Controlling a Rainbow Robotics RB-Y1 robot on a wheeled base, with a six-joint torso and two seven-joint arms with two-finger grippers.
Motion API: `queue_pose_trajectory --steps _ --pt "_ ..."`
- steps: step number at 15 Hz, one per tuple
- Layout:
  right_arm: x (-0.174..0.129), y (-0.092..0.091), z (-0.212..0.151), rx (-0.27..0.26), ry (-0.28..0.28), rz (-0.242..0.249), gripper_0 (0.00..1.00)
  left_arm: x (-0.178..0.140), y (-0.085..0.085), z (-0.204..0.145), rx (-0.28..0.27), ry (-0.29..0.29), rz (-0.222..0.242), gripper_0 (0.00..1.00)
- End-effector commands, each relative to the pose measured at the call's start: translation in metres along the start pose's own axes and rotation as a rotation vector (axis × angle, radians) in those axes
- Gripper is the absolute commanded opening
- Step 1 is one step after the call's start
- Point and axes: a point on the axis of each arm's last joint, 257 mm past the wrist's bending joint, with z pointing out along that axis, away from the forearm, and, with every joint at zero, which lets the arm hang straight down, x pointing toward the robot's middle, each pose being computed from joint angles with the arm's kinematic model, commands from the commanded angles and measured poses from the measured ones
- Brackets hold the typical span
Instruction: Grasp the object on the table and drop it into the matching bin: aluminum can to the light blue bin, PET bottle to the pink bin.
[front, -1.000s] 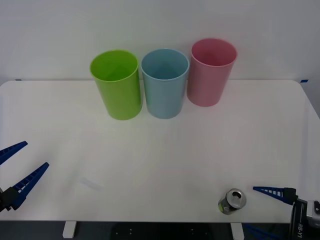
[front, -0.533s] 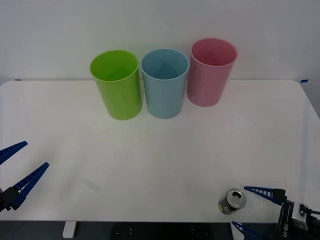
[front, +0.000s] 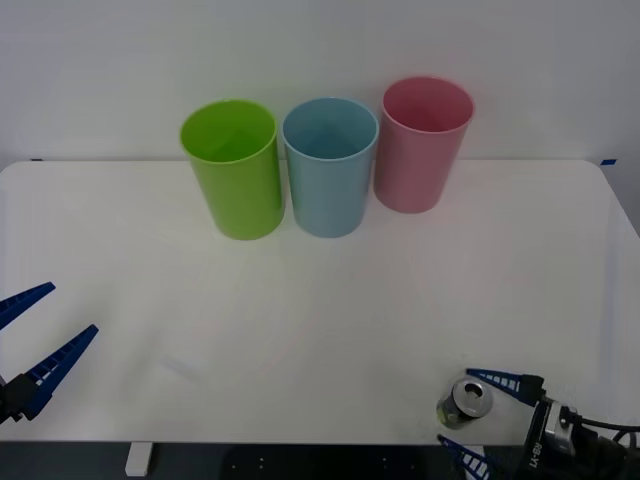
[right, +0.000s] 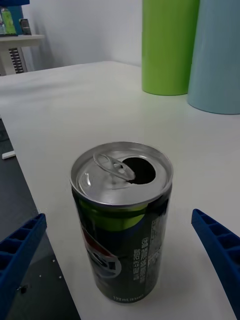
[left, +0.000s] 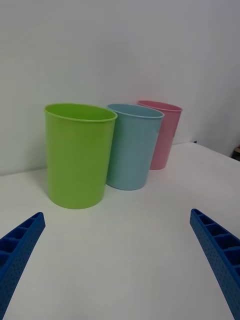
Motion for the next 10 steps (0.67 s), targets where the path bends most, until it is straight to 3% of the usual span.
queue_pose_trajectory --steps 1,9,10 --pt "-0.0004 0.0004 0.0100 0.009 -0.006 -0.007 1.00 0.0000 0.0000 0.0000 0.000 0.000 0.000 1.00" --pt "0.0004 -0.0014 0.0159 0.019 -0.004 -0.021 1.00 0.0000 0.0000 0.0000 0.000 0.000 0.000 1.00" --pt "0.0006 -0.0023 0.0156 0.022 -0.003 -0.021 0.61 0.0000 0.0000 0.0000 0.000 0.000 0.000 1.00"
